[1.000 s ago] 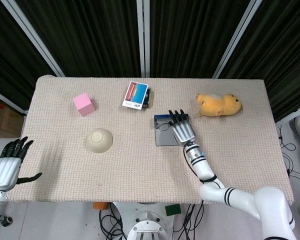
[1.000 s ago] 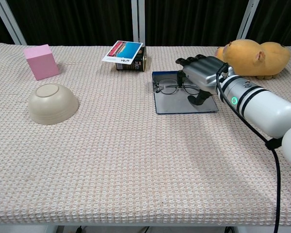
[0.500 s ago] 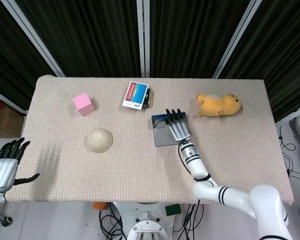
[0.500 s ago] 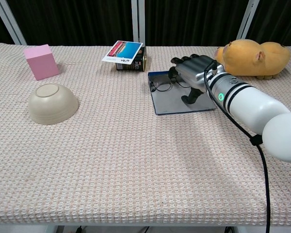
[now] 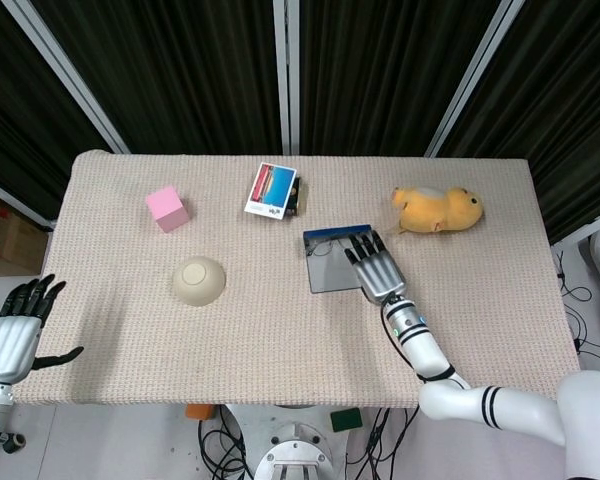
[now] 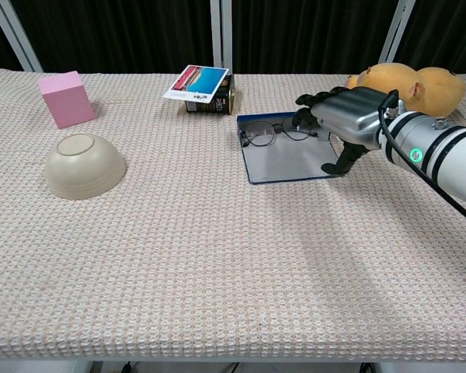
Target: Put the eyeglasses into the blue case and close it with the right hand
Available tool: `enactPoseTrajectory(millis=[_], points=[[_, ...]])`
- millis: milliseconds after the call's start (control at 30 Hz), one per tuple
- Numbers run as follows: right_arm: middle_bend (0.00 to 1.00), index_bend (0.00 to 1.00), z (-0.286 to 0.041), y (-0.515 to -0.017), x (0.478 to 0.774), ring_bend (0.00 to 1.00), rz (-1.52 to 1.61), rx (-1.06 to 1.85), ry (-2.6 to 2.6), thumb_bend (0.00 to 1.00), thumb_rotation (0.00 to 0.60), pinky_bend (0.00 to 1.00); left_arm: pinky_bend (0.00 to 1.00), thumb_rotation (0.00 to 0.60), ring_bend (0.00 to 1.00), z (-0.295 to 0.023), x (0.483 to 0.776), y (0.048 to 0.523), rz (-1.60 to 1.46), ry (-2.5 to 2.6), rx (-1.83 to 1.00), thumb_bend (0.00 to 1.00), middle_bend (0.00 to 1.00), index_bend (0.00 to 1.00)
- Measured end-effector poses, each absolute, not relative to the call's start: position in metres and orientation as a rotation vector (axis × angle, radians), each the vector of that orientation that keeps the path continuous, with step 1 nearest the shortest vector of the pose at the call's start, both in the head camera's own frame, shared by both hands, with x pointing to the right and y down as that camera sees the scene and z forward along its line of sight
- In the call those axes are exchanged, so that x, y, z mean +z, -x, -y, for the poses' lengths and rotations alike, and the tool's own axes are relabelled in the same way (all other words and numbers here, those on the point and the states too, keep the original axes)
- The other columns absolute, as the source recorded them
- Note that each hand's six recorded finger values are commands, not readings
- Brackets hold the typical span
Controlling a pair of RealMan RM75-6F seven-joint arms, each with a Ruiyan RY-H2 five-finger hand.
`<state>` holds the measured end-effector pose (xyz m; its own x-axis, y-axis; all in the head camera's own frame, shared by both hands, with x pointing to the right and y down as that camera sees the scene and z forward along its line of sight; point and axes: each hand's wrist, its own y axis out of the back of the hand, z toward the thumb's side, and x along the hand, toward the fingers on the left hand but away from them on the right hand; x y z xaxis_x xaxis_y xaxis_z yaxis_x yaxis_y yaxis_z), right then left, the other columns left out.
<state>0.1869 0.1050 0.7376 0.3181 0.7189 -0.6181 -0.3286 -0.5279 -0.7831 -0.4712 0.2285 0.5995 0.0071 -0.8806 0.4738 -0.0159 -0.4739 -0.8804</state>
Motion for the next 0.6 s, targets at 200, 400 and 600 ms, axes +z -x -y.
enactPoseTrajectory(millis=[200, 400, 600], points=[[0.0, 0.24, -0.114, -0.189, 0.741, 0.0, 0.237, 1.447, 1.632, 0.33, 0.6, 0.0, 0.08, 0.449, 0.0, -0.226, 0.6, 0.469, -0.947, 1.58, -1.544, 0.02, 0.0, 0.09], [0.0, 0.27, -0.118, -0.181, 0.744, 0.0, 0.19, 1.447, 1.627, 0.33, 0.6, 0.0, 0.08, 0.451, 0.0, -0.226, 0.599, 0.471, -0.949, 1.575, -1.546, 0.02, 0.0, 0.09], [0.0, 0.28, -0.117, -0.177, 0.749, 0.0, 0.191, 1.447, 1.624, 0.33, 0.6, 0.0, 0.08, 0.452, 0.0, -0.227, 0.599, 0.473, -0.958, 1.577, -1.546, 0.02, 0.0, 0.09]])
